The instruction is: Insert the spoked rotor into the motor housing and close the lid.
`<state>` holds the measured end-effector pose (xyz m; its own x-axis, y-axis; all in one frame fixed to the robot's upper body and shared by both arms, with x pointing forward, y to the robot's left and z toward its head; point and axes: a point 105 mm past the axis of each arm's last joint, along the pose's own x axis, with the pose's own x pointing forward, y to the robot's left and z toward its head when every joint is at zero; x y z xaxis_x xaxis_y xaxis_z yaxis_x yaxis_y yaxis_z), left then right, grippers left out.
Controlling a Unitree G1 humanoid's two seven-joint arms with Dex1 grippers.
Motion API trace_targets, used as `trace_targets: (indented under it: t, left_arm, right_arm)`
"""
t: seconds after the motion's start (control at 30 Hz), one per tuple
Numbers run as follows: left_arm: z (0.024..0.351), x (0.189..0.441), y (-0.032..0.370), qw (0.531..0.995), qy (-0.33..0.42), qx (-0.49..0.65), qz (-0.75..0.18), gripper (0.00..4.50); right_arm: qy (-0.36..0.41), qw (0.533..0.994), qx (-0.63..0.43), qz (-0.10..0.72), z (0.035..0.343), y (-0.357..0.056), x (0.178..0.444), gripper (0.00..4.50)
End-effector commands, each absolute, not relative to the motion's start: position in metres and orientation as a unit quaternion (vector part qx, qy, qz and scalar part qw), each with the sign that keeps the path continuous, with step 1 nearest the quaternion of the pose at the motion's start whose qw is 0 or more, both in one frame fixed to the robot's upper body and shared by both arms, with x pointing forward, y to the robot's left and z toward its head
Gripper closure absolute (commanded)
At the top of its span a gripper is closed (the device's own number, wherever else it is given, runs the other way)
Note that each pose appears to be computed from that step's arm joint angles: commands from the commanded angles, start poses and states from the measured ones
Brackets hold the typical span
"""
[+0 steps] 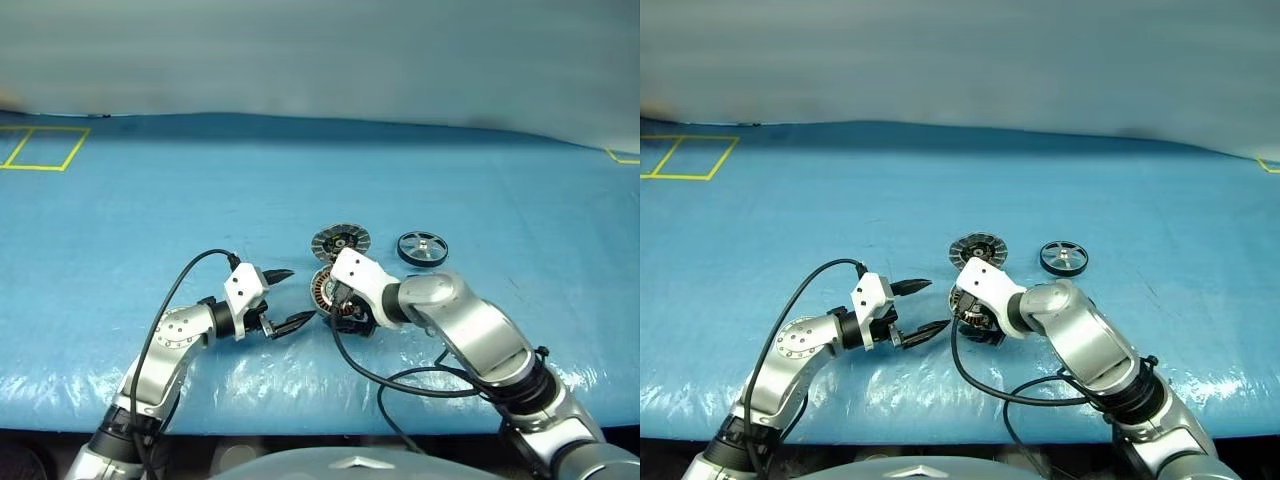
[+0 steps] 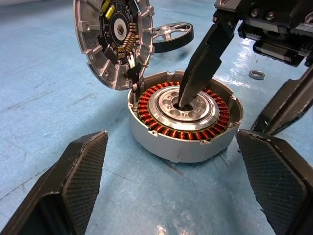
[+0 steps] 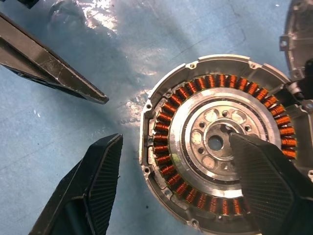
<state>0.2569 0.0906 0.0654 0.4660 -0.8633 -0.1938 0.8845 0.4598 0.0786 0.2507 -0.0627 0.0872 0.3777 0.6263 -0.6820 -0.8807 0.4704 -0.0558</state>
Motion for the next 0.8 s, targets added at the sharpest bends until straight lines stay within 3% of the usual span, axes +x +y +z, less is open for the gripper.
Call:
trace_targets:
  t: [0.03,0.17,0.3,0.43,0.8]
  left_arm:
    - [0.075,0.257,0.086,0.845,0.043,0.085,-0.527,0.0]
    - [0.076,0.255,0.083,0.837,0.037,0.096,-0.537,0.0]
    - [0.083,0.249,0.075,0.825,0.025,0.084,-0.559,0.0]
    - [0.089,0.242,0.062,0.801,0.013,0.074,-0.594,0.0]
    - [0.085,0.237,0.028,0.743,0.002,0.096,-0.663,0.0]
  right_arm:
    - [0.238,0.825,-0.208,0.469,0.109,-0.068,0.249,0.82]
    - [0.112,0.893,-0.204,0.384,0.134,-0.094,0.26,0.82]
    - [0.076,0.927,-0.146,0.337,0.131,-0.121,0.246,0.82]
    - [0.087,0.959,-0.061,0.264,0.114,-0.151,0.235,0.82]
    - [0.146,0.974,-0.077,0.156,0.065,-0.186,0.217,0.82]
